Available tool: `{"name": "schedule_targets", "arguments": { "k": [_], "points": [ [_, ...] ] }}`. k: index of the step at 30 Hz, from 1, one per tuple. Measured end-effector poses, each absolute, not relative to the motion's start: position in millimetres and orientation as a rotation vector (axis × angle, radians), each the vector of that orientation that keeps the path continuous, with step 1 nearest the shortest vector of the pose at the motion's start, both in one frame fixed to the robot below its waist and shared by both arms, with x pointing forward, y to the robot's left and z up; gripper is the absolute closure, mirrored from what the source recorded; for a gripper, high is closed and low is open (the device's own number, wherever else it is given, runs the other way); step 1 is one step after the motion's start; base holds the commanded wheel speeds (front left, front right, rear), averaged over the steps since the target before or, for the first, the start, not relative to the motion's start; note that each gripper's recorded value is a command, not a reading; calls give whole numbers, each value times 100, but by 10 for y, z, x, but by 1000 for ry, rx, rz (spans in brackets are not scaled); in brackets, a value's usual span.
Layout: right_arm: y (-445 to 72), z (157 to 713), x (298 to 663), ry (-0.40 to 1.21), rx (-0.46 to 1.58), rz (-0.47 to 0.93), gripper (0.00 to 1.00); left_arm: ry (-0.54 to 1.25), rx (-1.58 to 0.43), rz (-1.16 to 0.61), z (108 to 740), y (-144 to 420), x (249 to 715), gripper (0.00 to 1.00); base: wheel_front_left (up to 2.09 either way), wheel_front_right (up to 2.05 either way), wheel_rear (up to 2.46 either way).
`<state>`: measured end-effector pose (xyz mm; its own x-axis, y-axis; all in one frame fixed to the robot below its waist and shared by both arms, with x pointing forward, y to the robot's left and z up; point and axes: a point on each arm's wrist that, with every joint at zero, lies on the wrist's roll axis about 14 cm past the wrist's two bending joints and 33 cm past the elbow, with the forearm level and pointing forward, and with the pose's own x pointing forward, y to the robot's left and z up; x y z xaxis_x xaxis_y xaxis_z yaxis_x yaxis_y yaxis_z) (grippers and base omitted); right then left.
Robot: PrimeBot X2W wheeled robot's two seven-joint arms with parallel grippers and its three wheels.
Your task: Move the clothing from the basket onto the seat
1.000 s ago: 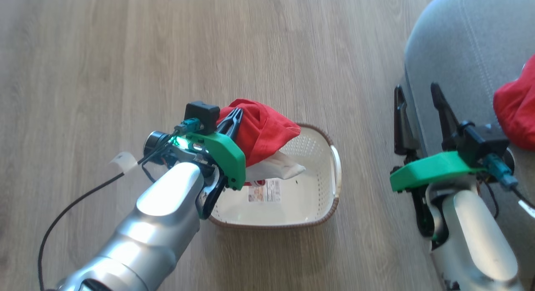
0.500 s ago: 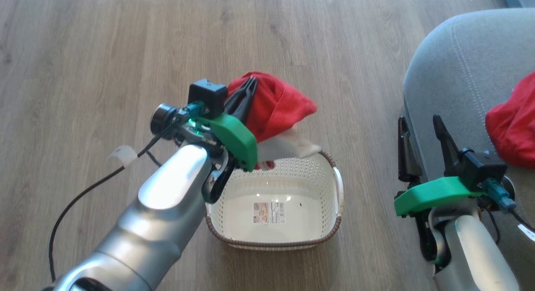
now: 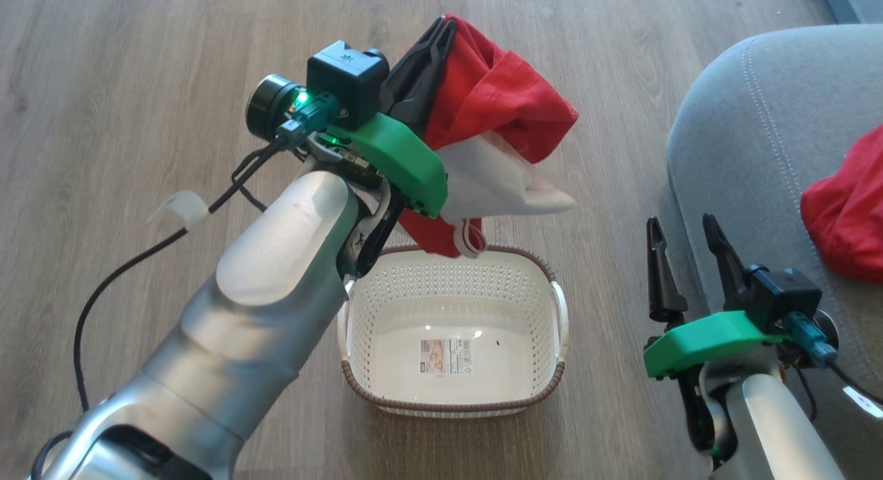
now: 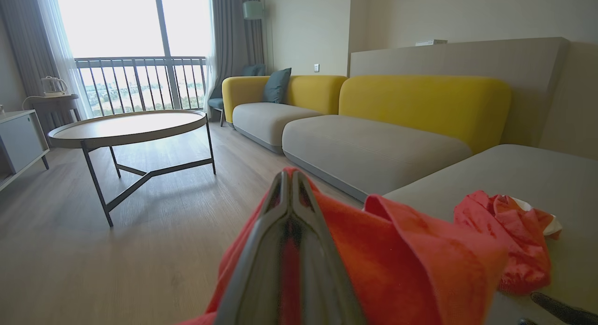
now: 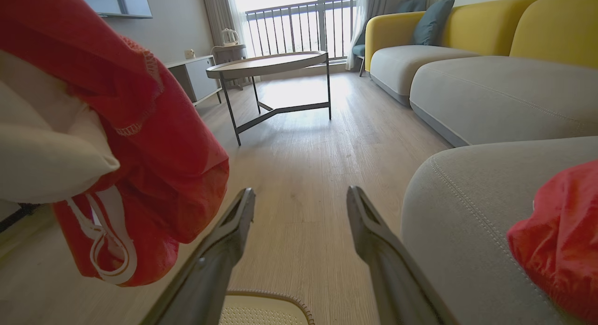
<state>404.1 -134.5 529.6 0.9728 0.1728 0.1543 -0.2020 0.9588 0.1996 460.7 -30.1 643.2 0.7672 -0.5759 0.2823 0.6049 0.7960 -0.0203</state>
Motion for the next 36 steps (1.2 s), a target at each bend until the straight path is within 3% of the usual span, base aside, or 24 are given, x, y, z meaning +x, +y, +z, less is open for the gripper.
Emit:
{"name": "schedule_targets", "arguments": {
  "k": [11,20,36],
  "points": [
    [-1122,5268,4124,-121,172,274,0,-277,-120,-654,6456,-330,4605,100,0,0,0],
    [-924,5628,4419,-211,-7,420,0,-265,-118,-657,6394,-321,4591,100,0,0,0],
    [-170,5421,4521,-101,-252,741,0,-240,-112,-673,6311,-336,4470,100,0,0,0]
  ]
}}
